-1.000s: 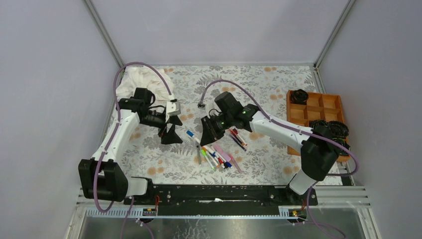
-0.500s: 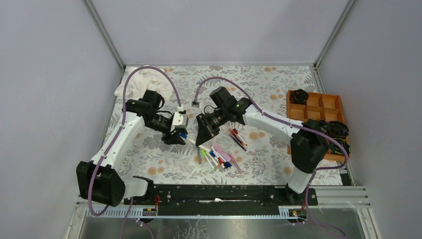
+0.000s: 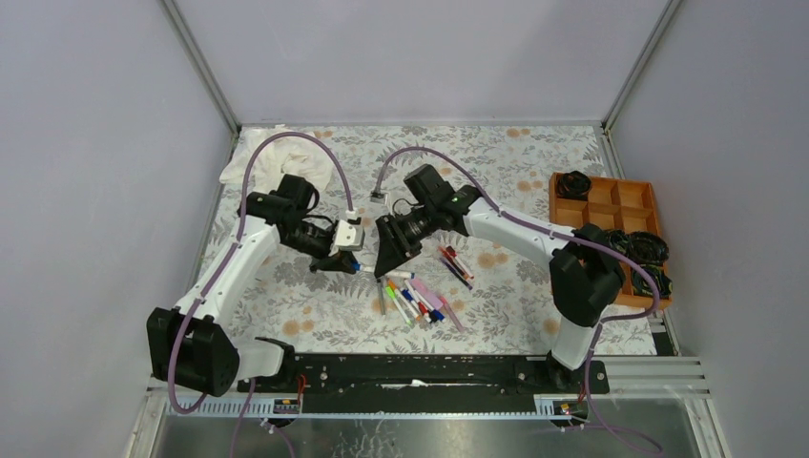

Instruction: Open the pen caps

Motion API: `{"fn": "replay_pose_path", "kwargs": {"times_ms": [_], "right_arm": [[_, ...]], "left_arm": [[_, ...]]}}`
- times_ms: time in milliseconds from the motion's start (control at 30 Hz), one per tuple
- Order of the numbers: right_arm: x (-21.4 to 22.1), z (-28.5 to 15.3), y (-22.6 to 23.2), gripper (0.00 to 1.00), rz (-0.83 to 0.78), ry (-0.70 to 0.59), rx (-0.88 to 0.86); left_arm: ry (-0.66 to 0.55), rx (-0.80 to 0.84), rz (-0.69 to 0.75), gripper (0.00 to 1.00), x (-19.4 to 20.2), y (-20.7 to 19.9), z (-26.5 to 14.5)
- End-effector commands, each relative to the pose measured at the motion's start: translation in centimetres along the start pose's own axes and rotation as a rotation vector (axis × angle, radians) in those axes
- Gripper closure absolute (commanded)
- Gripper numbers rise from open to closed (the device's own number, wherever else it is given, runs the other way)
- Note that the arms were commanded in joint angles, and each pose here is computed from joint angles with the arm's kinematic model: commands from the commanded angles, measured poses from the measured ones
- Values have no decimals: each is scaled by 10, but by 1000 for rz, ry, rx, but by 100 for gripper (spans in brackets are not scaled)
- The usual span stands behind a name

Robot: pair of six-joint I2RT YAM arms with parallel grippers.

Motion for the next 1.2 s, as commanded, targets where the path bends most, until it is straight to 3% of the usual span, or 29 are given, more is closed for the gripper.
{"fn": "replay_pose_path", "kwargs": {"times_ms": [0,200,267,367,467,767,1167], "right_arm": [[-9,12,0,47,45,-1,-68],[-14,22,-7,44,80,13,-105],[-16,23,-7,57,78,10,-101],[-15,20,-8,84,80,0,-56],[-9,14,-15,100,93,-2,19],[24,-13,-40,100,177,-1,224],[47,-31,-41,100,207,7,270]], "left_arm": [[-32,-26,17,100,-4,5,4],[-18,-28,-3,100,-1,6,4],[-13,-28,-4,100,0,6,5],[7,-38,-9,100,3,9,4],[57,-80,-18,100,10,19,3],[97,-226,-90,100,43,70,-35],[258,-300,-32,100,70,73,-45]]}}
Point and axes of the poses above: each gripper's point midway between its finger pads, its own z axis out along the fingers, its own y axis along the line the jaws close on, x = y × z, the point moved 6 cm from there along -z, back along the fingers, and after that the axes turned 1 degree about z, right-handed, at the moved point
